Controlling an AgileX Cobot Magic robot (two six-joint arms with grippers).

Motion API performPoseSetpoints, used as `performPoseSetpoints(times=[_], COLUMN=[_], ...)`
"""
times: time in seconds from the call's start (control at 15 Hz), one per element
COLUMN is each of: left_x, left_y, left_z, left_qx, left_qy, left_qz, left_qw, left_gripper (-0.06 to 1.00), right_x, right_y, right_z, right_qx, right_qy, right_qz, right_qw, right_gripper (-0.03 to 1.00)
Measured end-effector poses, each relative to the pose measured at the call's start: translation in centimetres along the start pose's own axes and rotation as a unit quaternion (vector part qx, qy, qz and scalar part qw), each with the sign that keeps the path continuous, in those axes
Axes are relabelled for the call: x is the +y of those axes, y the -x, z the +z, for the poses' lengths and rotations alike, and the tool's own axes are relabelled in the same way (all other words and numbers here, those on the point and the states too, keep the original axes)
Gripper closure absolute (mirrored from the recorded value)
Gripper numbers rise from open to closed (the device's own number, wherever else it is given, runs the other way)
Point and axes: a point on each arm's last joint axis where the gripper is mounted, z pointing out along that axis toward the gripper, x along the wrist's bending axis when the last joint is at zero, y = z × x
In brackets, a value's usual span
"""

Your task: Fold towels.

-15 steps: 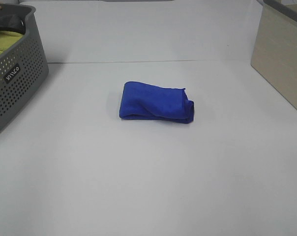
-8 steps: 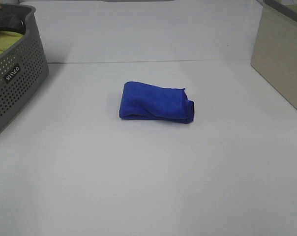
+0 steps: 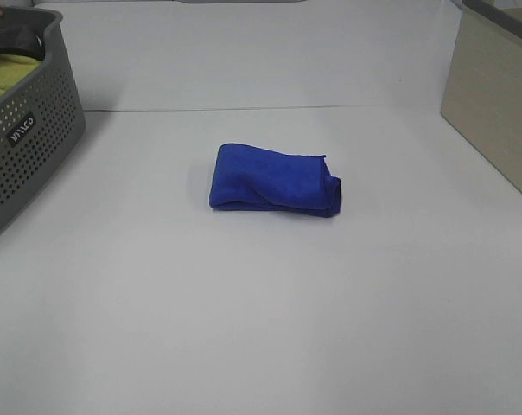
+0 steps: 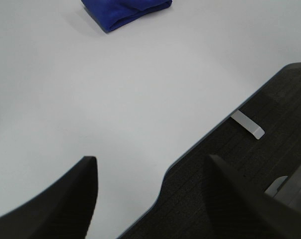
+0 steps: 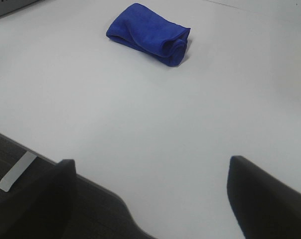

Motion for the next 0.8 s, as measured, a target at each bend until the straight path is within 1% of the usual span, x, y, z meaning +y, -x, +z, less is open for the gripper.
performPoseSetpoints(times=[0.2, 0.67, 0.73, 0.8], left_x=[-0.02, -0.02, -0.02, 0.00], left_y=[-0.19, -0.19, -0.22, -0.30], left_z=[0.00, 0.00, 0.01, 0.03], left_qx=[0.010, 0.011, 0.019, 0.037], left_qy=[-0.001, -0.001, -0.001, -0.001], left_qz=[-0.007, -0.009, -0.015, -0.026], left_qw=[1.000, 1.000, 1.000, 0.999], left_gripper=[0.35, 0.35, 0.35, 0.35], right_x=[0.00, 0.00, 0.02, 0.06], right_y=[0.00, 0.00, -0.01, -0.03], right_z=[0.00, 0.00, 0.03, 0.10], right_qx=[0.000, 0.000, -0.009, -0.025], right_qy=[0.000, 0.000, -0.001, -0.002], right_qz=[0.000, 0.000, 0.005, 0.014], right_qw=[1.000, 1.000, 1.000, 1.000], right_gripper=[0.19, 0.19, 0.19, 0.19])
